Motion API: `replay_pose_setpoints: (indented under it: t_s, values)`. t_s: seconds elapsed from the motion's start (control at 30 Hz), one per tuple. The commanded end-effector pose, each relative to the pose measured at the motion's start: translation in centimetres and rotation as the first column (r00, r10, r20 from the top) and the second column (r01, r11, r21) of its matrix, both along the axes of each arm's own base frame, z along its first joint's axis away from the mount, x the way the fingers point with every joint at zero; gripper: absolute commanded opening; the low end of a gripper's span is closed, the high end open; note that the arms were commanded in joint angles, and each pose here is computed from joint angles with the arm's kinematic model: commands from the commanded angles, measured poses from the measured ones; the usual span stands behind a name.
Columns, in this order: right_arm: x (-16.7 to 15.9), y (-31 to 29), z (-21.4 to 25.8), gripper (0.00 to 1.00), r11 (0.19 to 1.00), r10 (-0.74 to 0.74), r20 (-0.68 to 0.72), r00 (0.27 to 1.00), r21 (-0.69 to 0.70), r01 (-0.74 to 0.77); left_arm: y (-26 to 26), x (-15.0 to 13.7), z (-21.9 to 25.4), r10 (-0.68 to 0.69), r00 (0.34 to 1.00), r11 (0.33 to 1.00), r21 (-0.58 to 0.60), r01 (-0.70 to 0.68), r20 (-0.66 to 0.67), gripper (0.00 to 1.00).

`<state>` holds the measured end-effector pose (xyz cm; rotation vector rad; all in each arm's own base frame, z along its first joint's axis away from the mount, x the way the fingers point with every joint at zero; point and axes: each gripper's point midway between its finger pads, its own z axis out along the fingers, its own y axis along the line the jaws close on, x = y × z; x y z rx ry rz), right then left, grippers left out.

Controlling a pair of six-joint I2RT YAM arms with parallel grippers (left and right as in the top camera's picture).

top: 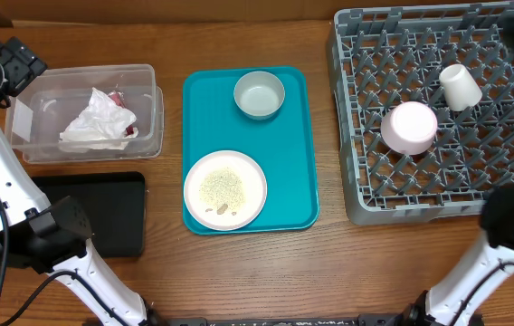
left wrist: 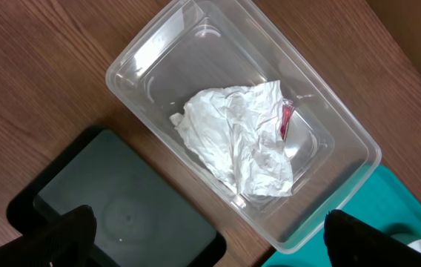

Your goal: Sort waste into correct bins and load items into the dishwasher

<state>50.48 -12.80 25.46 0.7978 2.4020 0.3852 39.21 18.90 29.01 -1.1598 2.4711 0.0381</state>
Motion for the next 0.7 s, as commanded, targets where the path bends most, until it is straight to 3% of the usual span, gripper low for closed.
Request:
replay_pose_setpoints:
  t_s: [0.0,0.17,0.27,0.67]
  values:
    - [0.8,-0.3,-5.4,0.05,0.986,-0.051,-0.149,0.988,-0.165,0.026,-0.1,0.1,-0.2,-0.020,1.000,1.000,0.009,0.020,-0.012,1.00]
    - [1.7,1.0,-10.5,0.04,0.974,-0.053,-0.260,0.964,-0.225,-0.007,-0.1,0.1,-0.2,-0.020,1.000,1.000,0.009,0.020,-0.012,1.00]
    - [1.2,-0.2,-12.2,0.04,0.970,-0.133,-0.299,0.945,-0.236,0.062,-0.1,0.1,-0.2,-0.020,1.000,1.000,0.009,0.020,-0.012,1.00]
    - [-2.2,-7.4,-11.8,0.04,0.945,-0.273,-0.336,0.901,-0.267,0.186,-0.1,0.1,-0.2,-0.019,1.000,1.000,0.009,0.020,-0.012,1.00]
